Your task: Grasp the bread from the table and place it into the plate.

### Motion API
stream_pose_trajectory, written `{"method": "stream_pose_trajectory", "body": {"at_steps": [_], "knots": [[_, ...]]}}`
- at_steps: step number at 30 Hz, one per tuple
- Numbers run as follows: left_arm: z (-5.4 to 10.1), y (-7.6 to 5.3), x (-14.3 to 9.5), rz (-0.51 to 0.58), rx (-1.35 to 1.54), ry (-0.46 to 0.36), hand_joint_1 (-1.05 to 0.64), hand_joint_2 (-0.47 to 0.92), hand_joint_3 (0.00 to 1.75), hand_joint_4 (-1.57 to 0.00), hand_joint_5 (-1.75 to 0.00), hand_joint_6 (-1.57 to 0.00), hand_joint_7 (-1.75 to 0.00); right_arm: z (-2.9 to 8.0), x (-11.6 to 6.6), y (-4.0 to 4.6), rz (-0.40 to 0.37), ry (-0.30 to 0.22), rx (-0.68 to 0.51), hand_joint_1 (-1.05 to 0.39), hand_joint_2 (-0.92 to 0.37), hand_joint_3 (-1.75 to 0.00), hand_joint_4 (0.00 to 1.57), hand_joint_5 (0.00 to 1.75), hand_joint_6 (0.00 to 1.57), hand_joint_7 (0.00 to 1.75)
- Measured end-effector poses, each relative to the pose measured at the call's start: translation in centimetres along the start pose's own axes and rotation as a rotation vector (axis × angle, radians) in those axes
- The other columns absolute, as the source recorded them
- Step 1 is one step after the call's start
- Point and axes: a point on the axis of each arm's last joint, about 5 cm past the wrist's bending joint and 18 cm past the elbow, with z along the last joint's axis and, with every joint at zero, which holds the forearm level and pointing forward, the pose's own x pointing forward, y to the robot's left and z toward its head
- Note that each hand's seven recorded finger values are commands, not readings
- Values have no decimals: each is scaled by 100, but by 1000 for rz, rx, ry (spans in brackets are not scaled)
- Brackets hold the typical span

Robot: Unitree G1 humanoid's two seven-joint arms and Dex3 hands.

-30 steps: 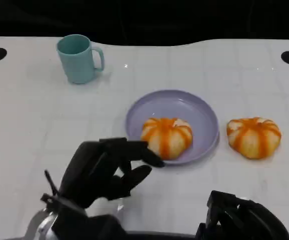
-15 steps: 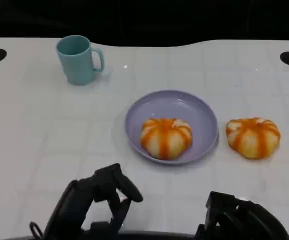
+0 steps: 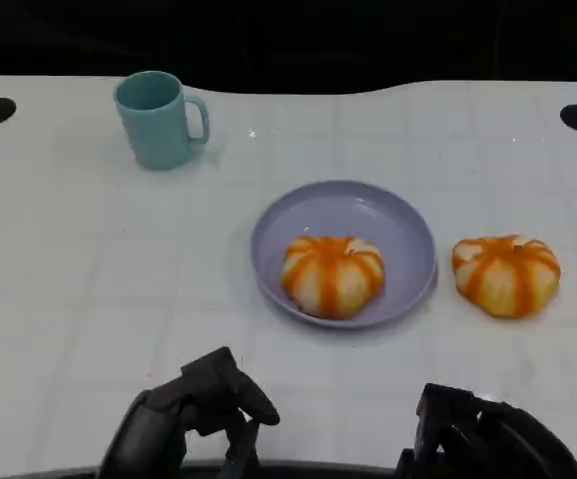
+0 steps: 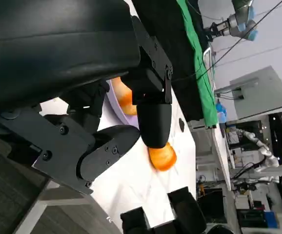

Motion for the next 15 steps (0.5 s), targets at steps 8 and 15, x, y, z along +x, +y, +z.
{"method": "stream_pose_trajectory", "body": {"at_steps": [8,15], "knots": [[-11,20,19,-11,-5,-9,-18,62,103,-66,-175,-61,-156,4,0,-6,-1,-2,0,-71,-92,-24,87,160,76,140],[-20,22,28,-13,-10,-9,-17,60,104,-65,-175,-62,-156,0,1,-10,0,-1,0,-71,-92,-25,86,159,76,140]]}}
